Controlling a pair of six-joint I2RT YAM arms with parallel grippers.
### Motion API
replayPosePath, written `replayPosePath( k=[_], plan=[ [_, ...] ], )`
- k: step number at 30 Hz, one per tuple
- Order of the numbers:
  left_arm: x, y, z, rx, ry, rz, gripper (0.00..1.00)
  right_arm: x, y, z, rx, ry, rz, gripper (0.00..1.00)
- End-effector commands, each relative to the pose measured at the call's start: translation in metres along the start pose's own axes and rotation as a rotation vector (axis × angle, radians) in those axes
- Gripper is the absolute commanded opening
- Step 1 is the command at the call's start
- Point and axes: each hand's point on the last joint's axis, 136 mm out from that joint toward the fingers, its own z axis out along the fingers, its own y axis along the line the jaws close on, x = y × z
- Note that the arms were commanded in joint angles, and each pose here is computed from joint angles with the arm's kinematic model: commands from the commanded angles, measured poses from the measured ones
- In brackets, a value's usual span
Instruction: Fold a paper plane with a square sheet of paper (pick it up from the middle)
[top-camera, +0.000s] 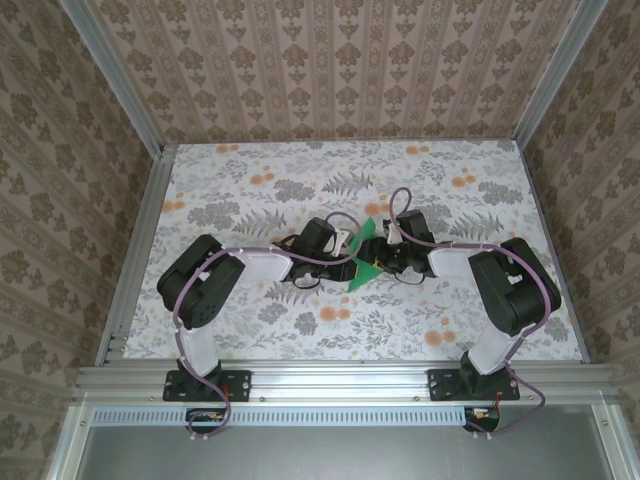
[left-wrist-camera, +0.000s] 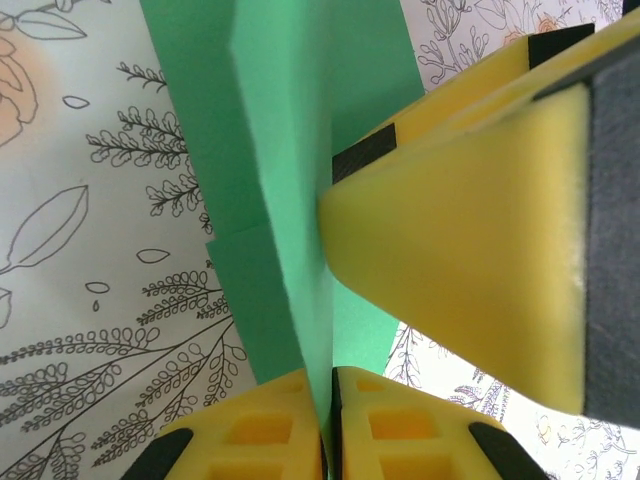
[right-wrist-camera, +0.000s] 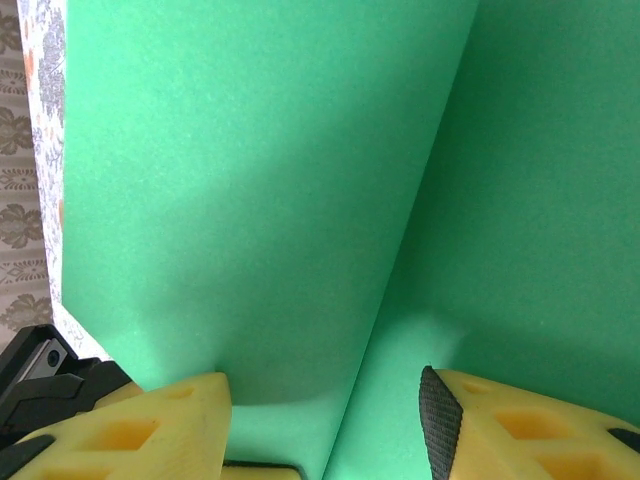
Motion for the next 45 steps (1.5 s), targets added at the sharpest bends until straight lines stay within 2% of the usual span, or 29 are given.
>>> replayPosePath(
  k=[1,5,12,15,23,32,45],
  plan=[
    [-0.002,0.000,0.002,0.017,0.018,-0.032,0.13,-0.006,-0.003,0.003,0.022,0.000,-0.013,0.55],
    [-0.006,0.000,0.000,0.012,0.004,-0.031,0.15,-0.006,-0.011,0.003,0.062,-0.004,-0.003,0.52],
    [-0.016,-0.003,-0.015,-0.009,-0.058,-0.020,0.35,-0.005,-0.026,0.001,0.141,-0.015,0.018,0.45],
    [-0.020,0.001,-0.022,-0.040,-0.089,-0.025,0.38,-0.005,-0.032,0.001,0.162,-0.022,0.033,0.43],
    [-0.025,0.012,-0.031,-0.110,-0.141,-0.077,0.38,-0.001,-0.044,0.003,0.189,-0.042,0.081,0.39],
    [-0.026,0.008,-0.019,-0.066,-0.117,-0.111,0.36,0.002,-0.053,0.003,0.232,-0.035,0.108,0.33],
    [-0.033,0.013,-0.019,-0.102,-0.149,-0.141,0.32,0.011,-0.076,-0.010,0.414,0.025,0.134,0.29]
  ],
)
